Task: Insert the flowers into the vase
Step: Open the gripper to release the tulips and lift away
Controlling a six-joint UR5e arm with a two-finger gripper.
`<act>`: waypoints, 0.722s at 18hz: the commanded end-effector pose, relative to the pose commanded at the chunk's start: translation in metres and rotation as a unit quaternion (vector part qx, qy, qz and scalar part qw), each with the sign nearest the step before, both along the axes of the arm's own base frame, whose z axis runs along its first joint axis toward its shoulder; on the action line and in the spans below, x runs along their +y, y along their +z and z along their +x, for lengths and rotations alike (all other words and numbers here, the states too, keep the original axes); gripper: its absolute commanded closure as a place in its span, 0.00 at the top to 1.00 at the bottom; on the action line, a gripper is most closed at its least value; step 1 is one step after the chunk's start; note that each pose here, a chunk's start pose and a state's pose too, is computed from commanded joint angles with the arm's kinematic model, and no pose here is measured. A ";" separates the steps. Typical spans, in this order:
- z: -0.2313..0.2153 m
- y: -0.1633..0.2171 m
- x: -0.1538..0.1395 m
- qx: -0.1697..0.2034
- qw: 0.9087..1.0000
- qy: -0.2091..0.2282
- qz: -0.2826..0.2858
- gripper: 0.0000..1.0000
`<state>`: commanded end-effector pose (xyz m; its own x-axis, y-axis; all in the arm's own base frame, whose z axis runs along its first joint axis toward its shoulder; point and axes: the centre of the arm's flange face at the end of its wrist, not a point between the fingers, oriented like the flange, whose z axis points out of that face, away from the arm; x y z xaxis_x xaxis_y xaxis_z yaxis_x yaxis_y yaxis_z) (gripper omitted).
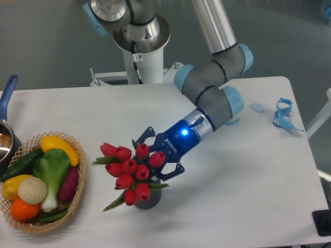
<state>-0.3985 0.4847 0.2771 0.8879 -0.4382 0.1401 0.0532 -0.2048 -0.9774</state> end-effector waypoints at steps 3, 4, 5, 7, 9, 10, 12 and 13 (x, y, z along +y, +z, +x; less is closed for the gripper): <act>-0.007 0.014 -0.012 0.068 0.996 0.021 -0.056 1.00; -0.007 0.021 -0.014 0.084 0.994 0.026 -0.069 1.00; -0.009 0.030 -0.019 0.103 0.991 0.033 -0.079 1.00; -0.016 0.052 -0.034 0.161 0.978 0.057 -0.120 1.00; -0.033 0.086 -0.054 0.224 0.958 0.091 -0.154 1.00; -0.039 0.096 -0.059 0.237 0.953 0.102 -0.161 1.00; -0.037 0.116 -0.063 0.258 0.946 0.111 -0.162 1.00; -0.039 0.132 -0.066 0.280 0.936 0.122 -0.173 1.00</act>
<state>-0.4374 0.4184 0.4090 0.9325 -0.2270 -0.2810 -0.3611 -0.5634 -0.7431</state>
